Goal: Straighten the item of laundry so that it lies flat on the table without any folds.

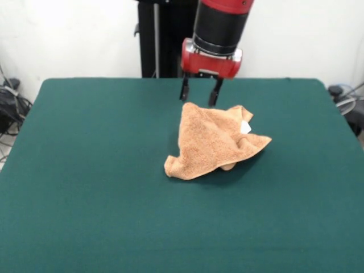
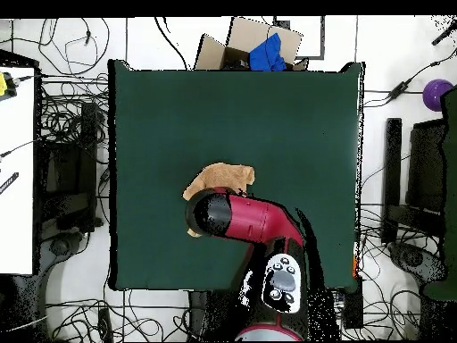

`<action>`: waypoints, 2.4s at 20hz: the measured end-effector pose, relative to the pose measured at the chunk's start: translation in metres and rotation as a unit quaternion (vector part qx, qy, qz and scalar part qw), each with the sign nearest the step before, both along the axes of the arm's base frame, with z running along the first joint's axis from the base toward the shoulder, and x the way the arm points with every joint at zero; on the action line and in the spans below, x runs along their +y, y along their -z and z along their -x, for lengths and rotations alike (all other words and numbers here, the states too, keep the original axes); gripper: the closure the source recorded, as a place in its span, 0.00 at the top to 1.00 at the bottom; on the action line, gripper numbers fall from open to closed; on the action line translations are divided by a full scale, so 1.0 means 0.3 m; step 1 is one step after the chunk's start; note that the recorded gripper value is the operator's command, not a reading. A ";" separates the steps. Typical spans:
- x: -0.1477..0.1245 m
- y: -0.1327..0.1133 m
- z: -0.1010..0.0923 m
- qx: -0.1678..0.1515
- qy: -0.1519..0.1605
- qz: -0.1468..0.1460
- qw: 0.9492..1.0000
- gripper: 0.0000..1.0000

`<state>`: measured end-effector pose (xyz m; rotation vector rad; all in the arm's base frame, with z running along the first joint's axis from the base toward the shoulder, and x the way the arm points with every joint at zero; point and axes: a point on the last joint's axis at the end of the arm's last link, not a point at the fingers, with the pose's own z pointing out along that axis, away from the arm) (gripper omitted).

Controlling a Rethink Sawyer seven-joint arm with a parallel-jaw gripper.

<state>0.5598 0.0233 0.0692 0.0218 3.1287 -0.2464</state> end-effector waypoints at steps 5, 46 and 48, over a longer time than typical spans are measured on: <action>-0.005 -0.007 -0.067 -0.016 -0.001 0.003 1.000 1.00; 0.100 0.195 -0.129 -0.045 0.039 0.067 0.996 1.00; 0.093 0.174 -0.147 -0.052 0.047 0.073 0.995 1.00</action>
